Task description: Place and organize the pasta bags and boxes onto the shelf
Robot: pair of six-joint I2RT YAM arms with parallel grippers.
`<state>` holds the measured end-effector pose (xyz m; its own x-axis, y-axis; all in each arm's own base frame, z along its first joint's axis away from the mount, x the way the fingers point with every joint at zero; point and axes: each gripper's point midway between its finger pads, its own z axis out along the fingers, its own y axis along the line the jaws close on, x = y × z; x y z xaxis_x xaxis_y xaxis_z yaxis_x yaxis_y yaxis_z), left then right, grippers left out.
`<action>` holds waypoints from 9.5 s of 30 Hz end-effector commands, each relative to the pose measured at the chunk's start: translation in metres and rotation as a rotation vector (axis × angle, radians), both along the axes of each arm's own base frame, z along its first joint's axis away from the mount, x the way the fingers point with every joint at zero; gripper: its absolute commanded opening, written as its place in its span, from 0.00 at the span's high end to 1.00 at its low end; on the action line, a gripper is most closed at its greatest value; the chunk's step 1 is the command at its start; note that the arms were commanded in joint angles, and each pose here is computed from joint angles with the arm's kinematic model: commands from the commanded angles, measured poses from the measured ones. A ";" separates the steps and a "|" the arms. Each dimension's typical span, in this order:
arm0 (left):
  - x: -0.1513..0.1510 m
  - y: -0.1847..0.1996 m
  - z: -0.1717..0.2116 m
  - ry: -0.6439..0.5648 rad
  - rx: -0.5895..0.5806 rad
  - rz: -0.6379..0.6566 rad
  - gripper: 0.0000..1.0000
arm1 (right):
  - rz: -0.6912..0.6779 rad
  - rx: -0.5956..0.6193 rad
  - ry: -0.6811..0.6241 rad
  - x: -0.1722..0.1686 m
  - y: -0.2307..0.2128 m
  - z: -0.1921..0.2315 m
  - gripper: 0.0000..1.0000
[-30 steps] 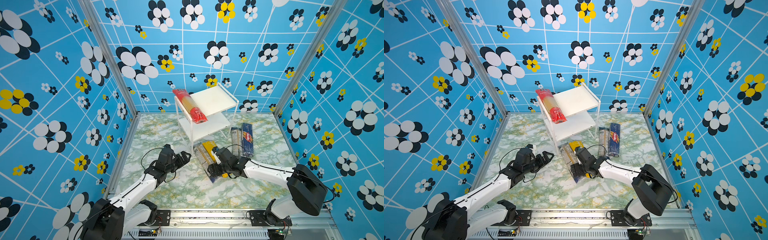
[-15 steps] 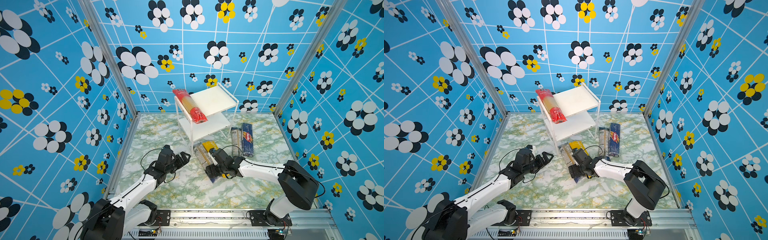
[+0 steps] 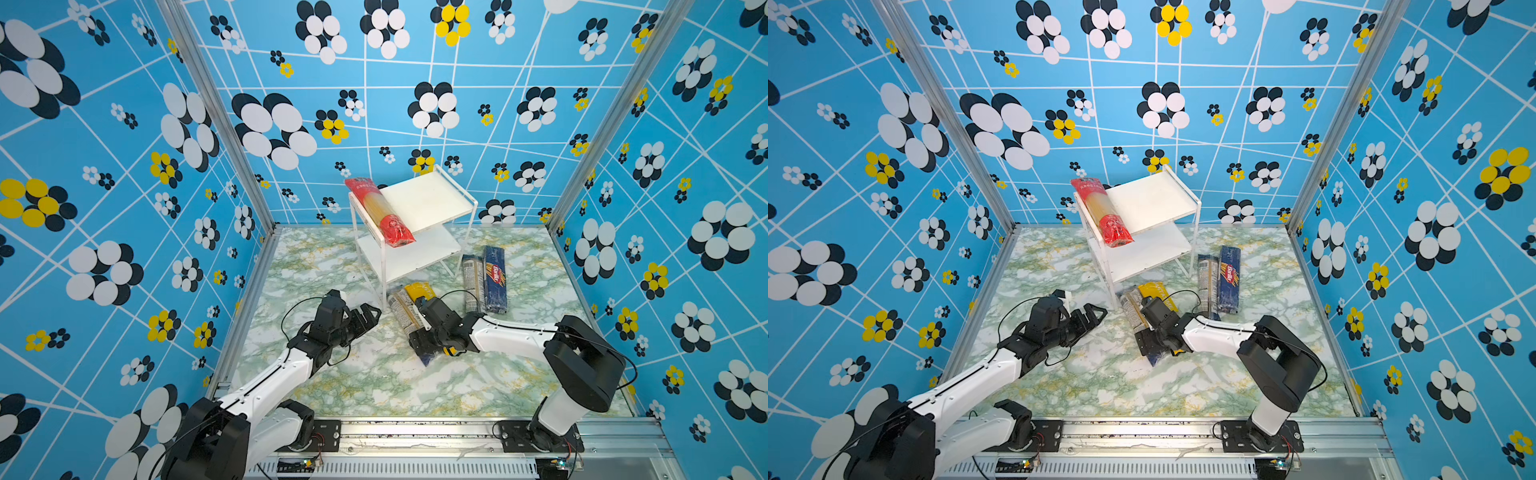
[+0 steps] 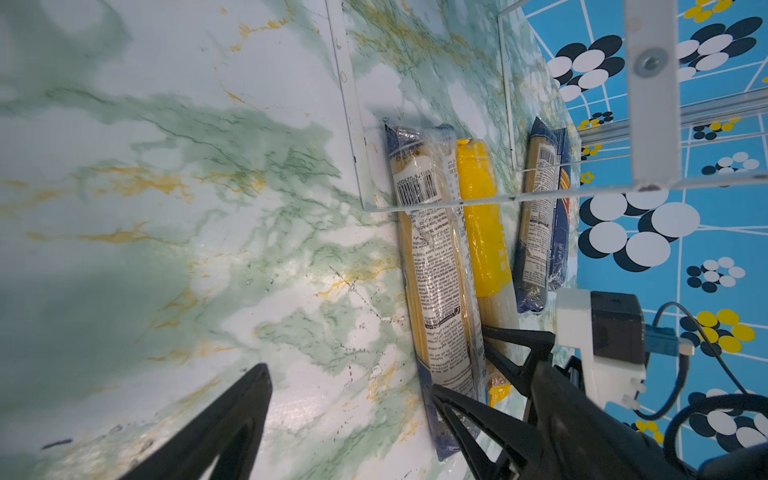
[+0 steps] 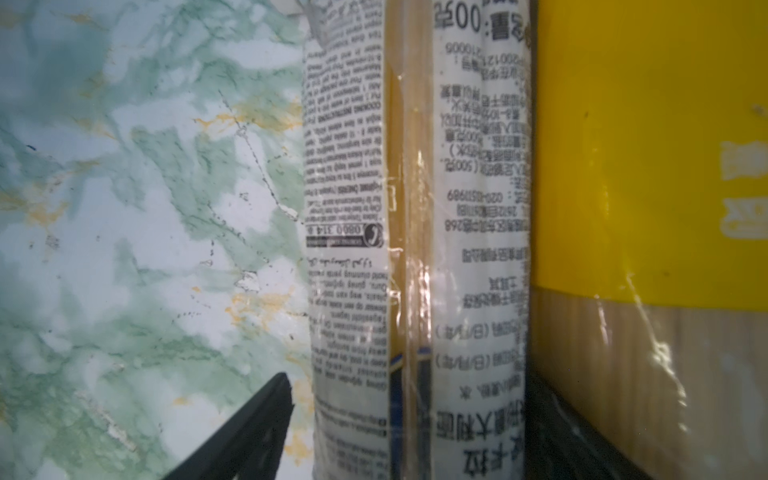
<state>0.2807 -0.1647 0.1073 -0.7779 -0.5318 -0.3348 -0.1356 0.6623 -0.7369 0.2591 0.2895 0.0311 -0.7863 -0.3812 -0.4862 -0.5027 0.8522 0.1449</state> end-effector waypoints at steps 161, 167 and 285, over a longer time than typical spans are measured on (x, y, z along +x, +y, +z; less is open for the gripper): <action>-0.001 -0.003 -0.008 0.017 -0.027 -0.029 0.01 | 0.099 -0.078 0.007 -0.040 -0.048 0.115 1.00; 0.001 -0.004 -0.009 0.018 -0.026 -0.033 0.01 | 0.099 -0.054 0.028 -0.049 -0.063 0.140 1.00; 0.000 -0.002 -0.006 0.011 -0.038 -0.050 0.01 | -0.065 0.085 -0.573 0.040 -0.106 0.413 1.00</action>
<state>0.2808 -0.1697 0.0995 -0.8078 -0.5132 -0.2901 -0.1255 0.6305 -0.7660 0.2828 0.1761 0.3845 -0.5648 -0.3929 -0.7257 -0.4907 0.8669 -0.0875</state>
